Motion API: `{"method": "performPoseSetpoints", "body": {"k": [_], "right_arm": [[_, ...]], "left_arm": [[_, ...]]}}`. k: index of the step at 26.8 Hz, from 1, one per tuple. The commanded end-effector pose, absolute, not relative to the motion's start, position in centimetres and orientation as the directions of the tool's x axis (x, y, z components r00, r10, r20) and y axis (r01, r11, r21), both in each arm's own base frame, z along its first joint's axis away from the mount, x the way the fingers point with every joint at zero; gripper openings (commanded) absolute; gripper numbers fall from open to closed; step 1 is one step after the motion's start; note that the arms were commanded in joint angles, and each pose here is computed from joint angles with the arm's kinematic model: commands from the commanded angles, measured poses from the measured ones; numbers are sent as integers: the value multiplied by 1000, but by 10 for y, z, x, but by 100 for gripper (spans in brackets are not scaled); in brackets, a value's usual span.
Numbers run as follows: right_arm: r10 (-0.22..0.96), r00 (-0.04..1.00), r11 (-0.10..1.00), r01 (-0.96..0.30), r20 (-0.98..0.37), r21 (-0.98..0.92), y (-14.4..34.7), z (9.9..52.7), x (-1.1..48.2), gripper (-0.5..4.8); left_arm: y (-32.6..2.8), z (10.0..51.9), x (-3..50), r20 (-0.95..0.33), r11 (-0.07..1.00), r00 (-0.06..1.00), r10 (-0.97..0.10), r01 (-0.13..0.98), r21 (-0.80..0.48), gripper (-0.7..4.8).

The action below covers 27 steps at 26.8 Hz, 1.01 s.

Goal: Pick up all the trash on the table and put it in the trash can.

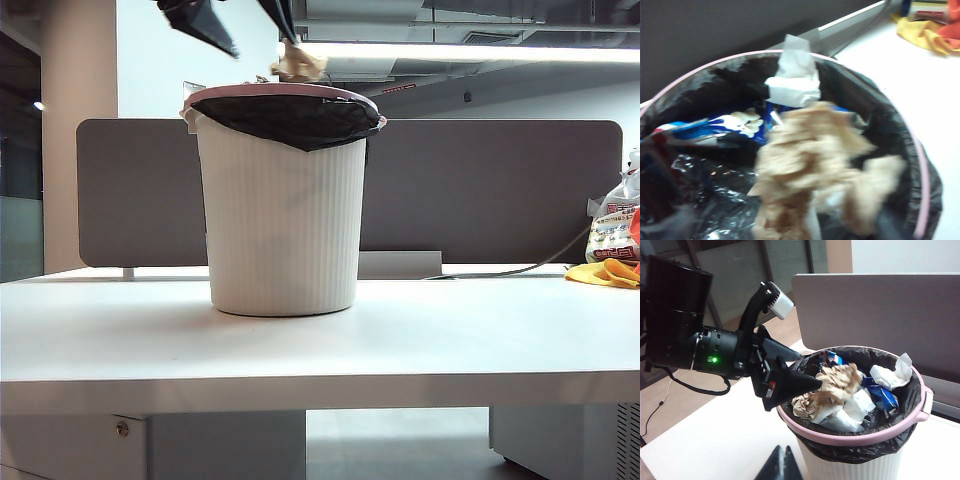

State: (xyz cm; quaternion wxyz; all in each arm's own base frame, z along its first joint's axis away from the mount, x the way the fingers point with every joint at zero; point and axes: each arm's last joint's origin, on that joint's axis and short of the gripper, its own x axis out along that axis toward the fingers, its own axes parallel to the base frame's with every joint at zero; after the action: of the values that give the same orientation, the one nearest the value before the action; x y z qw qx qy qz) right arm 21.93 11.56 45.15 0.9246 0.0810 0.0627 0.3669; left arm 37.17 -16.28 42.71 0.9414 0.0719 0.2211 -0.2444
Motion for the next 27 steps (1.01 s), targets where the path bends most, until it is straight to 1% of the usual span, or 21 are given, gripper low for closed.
{"method": "performPoseSetpoints", "body": {"k": [1, 3, 4, 5, 9, 11, 12, 13, 15, 16, 18, 21, 24, 27], "right_arm": [[693, 720, 712, -674, -43, 196, 114, 455, 216, -2], [693, 720, 713, -673, -47, 197, 113, 456, 214, -2], [693, 720, 712, -674, -44, 197, 113, 456, 213, -2], [693, 720, 712, -674, -44, 197, 112, 457, 212, -2], [693, 719, 713, -672, -54, 199, 110, 457, 208, -2], [692, 719, 714, -671, -58, 200, 109, 458, 206, -2], [692, 719, 714, -671, -59, 200, 109, 458, 205, -1], [692, 719, 714, -671, -58, 200, 108, 458, 204, -1], [693, 719, 714, -672, -55, 199, 108, 459, 203, -2], [693, 719, 714, -672, -56, 199, 108, 459, 203, -2], [693, 719, 713, -672, -57, 200, 108, 459, 203, -1], [693, 719, 713, -672, -57, 200, 108, 459, 203, -1], [695, 717, 712, -673, -62, 202, 107, 458, 202, -2], [697, 713, 710, -673, -72, 205, 107, 457, 202, -1]], "left_arm": [[-161, 433, 370, -429, 879, 802, -415, 476, 40, 479], [-160, 435, 372, -407, 906, 841, -357, 418, 70, 479], [-159, 438, 374, -370, 929, 879, -299, 357, 97, 479], [-158, 441, 375, -335, 938, 900, -279, 331, 108, 479], [-157, 456, 376, -214, 952, 941, -261, 287, 105, 479], [-159, 459, 376, -179, 940, 934, -309, 328, 90, 479], [-160, 460, 376, -172, 923, 916, -363, 378, 66, 479], [-161, 460, 376, -172, 912, 903, -395, 408, 45, 479], [-162, 459, 376, -177, 902, 885, -430, 428, -52, 479], [-162, 457, 377, -188, 886, 866, -464, 458, -77, 479], [-163, 455, 376, -202, 875, 852, -483, 476, -82, 479], [-159, 451, 382, -214, 888, 862, -459, 454, -77, 479], [-155, 427, 394, -346, 912, 847, -404, 402, -81, 479], [-155, 416, 397, -406, 915, 825, -392, 394, -83, 479]]}}
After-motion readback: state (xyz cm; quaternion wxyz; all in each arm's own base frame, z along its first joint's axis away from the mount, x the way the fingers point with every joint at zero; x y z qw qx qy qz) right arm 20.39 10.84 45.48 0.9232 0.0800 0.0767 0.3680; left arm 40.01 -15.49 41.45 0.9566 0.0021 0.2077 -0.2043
